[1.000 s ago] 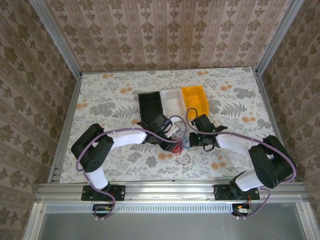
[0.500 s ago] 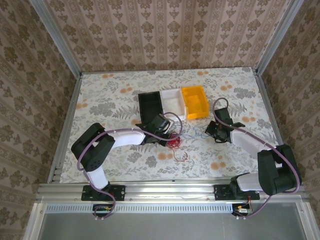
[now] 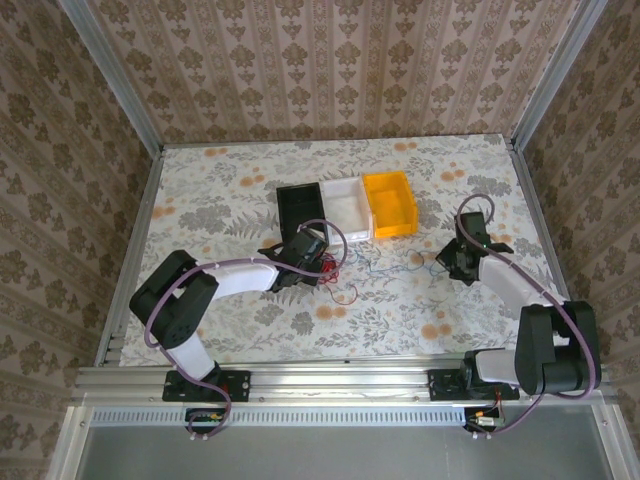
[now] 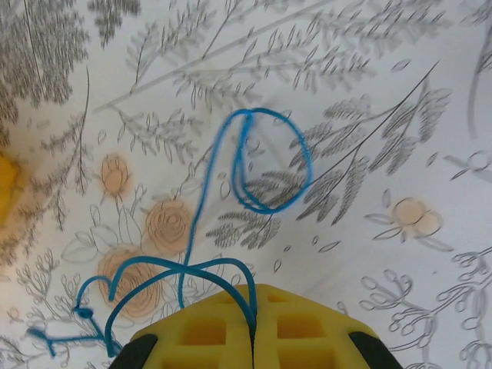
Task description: Untangle the cables
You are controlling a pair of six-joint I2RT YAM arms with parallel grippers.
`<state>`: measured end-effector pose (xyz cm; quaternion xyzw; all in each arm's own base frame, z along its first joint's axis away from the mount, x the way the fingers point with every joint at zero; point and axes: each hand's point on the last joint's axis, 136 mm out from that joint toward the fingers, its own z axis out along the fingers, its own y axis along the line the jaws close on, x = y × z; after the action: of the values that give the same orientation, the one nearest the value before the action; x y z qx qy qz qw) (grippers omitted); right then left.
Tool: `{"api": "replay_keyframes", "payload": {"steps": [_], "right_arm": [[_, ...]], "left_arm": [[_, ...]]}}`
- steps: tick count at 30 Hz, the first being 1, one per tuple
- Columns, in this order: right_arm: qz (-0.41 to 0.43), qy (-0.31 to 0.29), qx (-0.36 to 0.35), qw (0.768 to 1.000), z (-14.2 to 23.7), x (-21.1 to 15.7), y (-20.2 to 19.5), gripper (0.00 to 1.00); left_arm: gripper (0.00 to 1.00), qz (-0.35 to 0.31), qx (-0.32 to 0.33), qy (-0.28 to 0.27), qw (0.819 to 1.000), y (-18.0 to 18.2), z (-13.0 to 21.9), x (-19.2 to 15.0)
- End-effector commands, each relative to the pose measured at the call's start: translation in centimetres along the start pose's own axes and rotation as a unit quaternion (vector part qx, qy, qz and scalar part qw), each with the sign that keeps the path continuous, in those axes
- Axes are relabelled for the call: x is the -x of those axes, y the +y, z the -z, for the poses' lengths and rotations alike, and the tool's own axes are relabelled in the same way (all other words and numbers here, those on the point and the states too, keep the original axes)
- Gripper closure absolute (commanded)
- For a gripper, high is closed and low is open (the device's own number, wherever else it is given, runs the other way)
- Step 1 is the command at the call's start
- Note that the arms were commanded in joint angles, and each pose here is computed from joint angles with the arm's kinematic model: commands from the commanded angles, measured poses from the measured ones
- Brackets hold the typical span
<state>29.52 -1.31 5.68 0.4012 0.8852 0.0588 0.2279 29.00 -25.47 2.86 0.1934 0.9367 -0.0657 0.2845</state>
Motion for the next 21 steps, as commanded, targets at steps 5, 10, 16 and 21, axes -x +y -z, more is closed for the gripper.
{"api": "replay_keyframes", "payload": {"steps": [5, 10, 16, 21], "right_arm": [[-0.022, -0.028, -0.038, 0.999, 1.4, 2.5, -2.4, 1.0], [-0.006, -0.036, -0.108, 0.994, 2.1, 2.9, -5.1, 1.0], [0.022, -0.023, -0.16, 0.987, 1.9, 2.4, -6.9, 1.0], [0.02, -0.02, -0.171, 0.985, 1.4, 2.0, -7.5, 1.0]], "left_arm": [[1.0, 0.069, 0.115, 0.056, 0.989, 6.3, -0.1, -4.2], [1.0, 0.1, 0.133, 0.043, 0.985, 7.5, 0.8, -4.5], [1.0, 0.157, 0.142, -0.023, 0.977, 8.9, 3.6, -4.2], [1.0, 0.261, 0.184, -0.077, 0.945, 12.7, 7.2, -5.1]]}}
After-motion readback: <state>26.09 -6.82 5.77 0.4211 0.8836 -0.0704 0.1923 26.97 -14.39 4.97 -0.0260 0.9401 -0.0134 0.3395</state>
